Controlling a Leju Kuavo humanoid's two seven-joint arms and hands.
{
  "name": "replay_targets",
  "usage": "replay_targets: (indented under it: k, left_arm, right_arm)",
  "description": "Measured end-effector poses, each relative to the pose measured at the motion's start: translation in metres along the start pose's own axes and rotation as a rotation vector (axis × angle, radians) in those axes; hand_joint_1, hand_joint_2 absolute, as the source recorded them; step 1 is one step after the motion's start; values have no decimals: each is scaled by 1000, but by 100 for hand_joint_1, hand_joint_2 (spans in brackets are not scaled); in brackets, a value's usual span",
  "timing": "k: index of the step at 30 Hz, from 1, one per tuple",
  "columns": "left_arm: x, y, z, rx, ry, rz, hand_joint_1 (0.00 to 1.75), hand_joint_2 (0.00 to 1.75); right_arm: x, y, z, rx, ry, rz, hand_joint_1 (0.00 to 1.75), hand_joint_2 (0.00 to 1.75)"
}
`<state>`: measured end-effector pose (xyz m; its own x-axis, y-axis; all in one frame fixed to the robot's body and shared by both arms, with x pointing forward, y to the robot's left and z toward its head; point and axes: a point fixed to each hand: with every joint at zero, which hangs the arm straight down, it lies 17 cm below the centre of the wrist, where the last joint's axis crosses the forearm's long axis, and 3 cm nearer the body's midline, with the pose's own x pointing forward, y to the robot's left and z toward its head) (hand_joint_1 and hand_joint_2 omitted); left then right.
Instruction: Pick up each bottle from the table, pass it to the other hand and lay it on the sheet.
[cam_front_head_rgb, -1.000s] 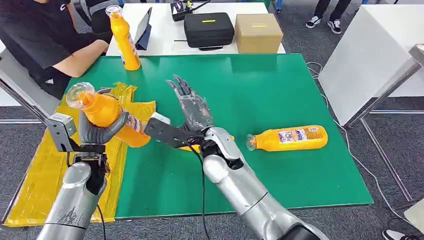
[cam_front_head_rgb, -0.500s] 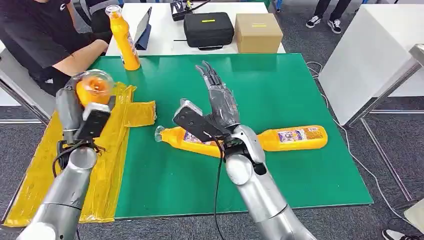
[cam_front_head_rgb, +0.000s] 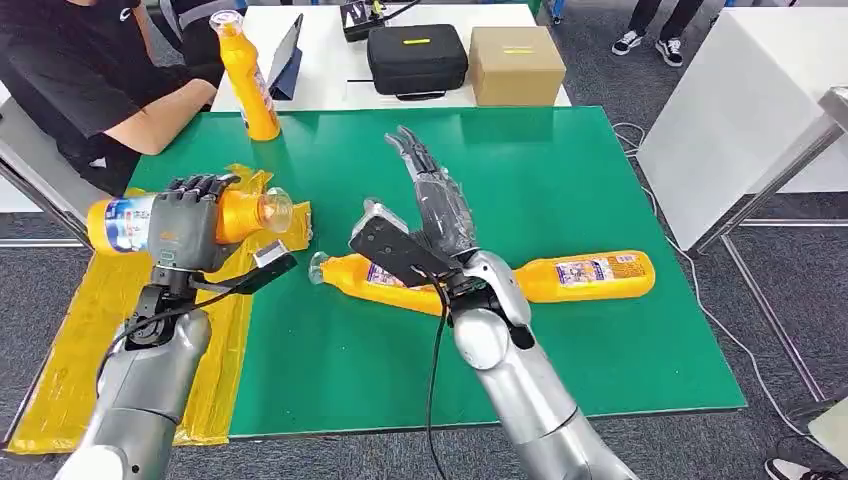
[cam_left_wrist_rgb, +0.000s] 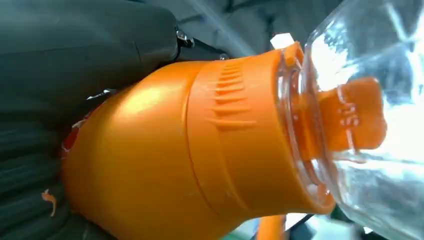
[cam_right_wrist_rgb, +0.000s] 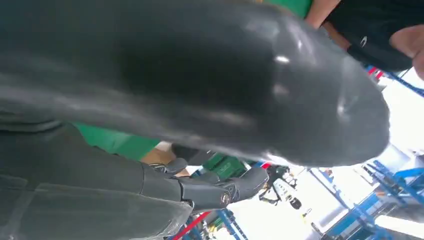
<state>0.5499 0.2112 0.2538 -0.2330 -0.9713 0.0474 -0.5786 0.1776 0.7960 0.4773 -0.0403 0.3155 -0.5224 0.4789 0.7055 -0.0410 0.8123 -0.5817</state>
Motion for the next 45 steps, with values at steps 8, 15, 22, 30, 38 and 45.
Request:
replay_targets:
  k: [8, 15, 22, 30, 38, 45]
  left_arm:
    - [22, -52, 51, -160, -76, -63, 175, 175]
    - [24, -74, 76, -230, -88, -80, 175, 175]
    - [36, -97, 112, -311, -118, -78, 175, 175]
    - [42, -113, 134, -373, -131, -89, 0, 0]
    - [43, -132, 150, -437, -160, -107, 0, 0]
    - [33, -142, 157, -482, -139, -117, 0, 0]
  right_arm:
    - [-2, 14, 6, 53, -28, -8, 0, 0]
    - [-4, 22, 11, 81, -38, -7, 0, 0]
    - [-5, 28, 13, 109, -36, -14, 0, 0]
    - [1, 35, 8, 143, -42, -15, 0, 0]
    - [4, 41, 4, 164, -45, -1, 0, 0]
    - [5, 48, 3, 182, -44, 8, 0, 0]
